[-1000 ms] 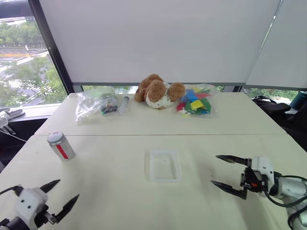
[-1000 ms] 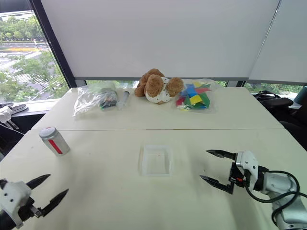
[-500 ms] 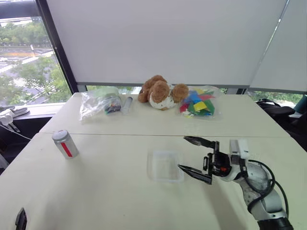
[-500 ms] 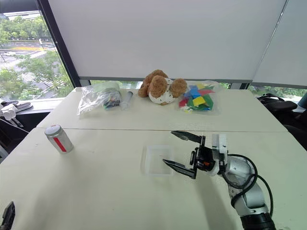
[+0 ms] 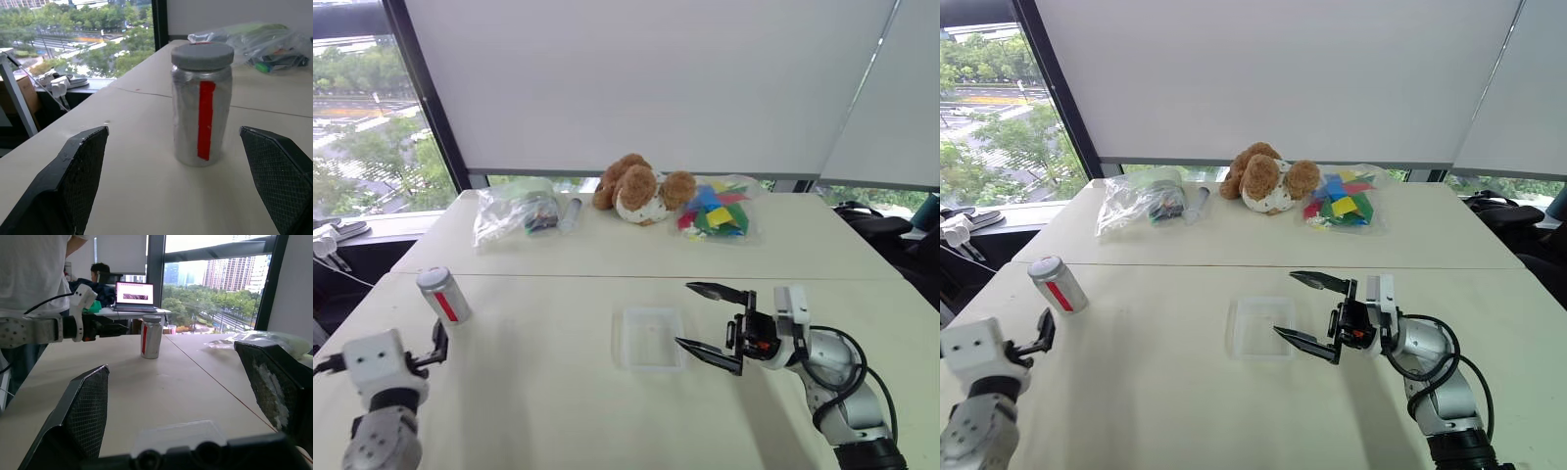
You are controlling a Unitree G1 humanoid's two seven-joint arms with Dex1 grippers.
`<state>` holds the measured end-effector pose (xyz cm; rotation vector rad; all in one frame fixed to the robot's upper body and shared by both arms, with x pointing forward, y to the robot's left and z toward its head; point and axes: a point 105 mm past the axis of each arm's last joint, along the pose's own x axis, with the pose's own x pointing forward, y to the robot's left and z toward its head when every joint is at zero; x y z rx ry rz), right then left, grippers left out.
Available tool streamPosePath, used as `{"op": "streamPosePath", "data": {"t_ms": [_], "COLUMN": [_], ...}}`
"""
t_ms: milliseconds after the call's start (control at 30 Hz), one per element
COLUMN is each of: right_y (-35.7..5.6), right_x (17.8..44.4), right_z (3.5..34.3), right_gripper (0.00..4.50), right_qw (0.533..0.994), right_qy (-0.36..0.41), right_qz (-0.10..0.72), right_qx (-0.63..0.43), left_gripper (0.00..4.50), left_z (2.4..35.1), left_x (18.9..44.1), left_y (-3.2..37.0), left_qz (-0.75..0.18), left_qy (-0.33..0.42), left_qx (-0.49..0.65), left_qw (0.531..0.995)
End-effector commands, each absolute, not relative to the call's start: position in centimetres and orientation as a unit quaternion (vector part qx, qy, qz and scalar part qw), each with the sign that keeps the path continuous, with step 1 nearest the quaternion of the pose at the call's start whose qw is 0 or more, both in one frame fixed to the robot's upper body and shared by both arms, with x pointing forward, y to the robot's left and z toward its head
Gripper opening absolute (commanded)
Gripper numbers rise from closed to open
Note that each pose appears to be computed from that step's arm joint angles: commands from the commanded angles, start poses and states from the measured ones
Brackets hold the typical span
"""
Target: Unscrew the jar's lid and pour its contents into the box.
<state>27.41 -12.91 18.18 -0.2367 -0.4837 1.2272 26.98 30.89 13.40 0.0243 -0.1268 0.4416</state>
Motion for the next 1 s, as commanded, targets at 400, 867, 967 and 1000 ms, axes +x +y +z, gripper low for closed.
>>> {"op": "streamPosePath", "data": {"t_ms": [400, 867, 967, 1000], "right_y": [-12.7, -12.7, -12.6, -12.6], "right_x": [27.2, 27.5, 27.5, 27.5], "right_z": [18.6, 18.9, 19.0, 19.0], "right_gripper": [4.50, 4.50, 4.50, 4.50], "right_qw": [0.780, 0.788, 0.789, 0.790], "right_qy": [-0.252, -0.254, -0.254, -0.254], "right_qz": [0.560, 0.548, 0.546, 0.545], "right_qx": [-0.119, -0.121, -0.120, -0.120], "left_gripper": [4.43, 4.43, 4.43, 4.43], "left_z": [13.7, 13.8, 13.7, 13.7], "left_x": [33.6, 35.3, 35.4, 35.6], "left_y": [30.7, 32.3, 32.5, 32.5], "left_qz": [0.247, 0.274, 0.273, 0.269], "left_qy": [-0.065, -0.074, -0.074, -0.072], "left_qx": [0.010, 0.009, 0.007, 0.006], "left_qw": [0.967, 0.959, 0.959, 0.960]}}
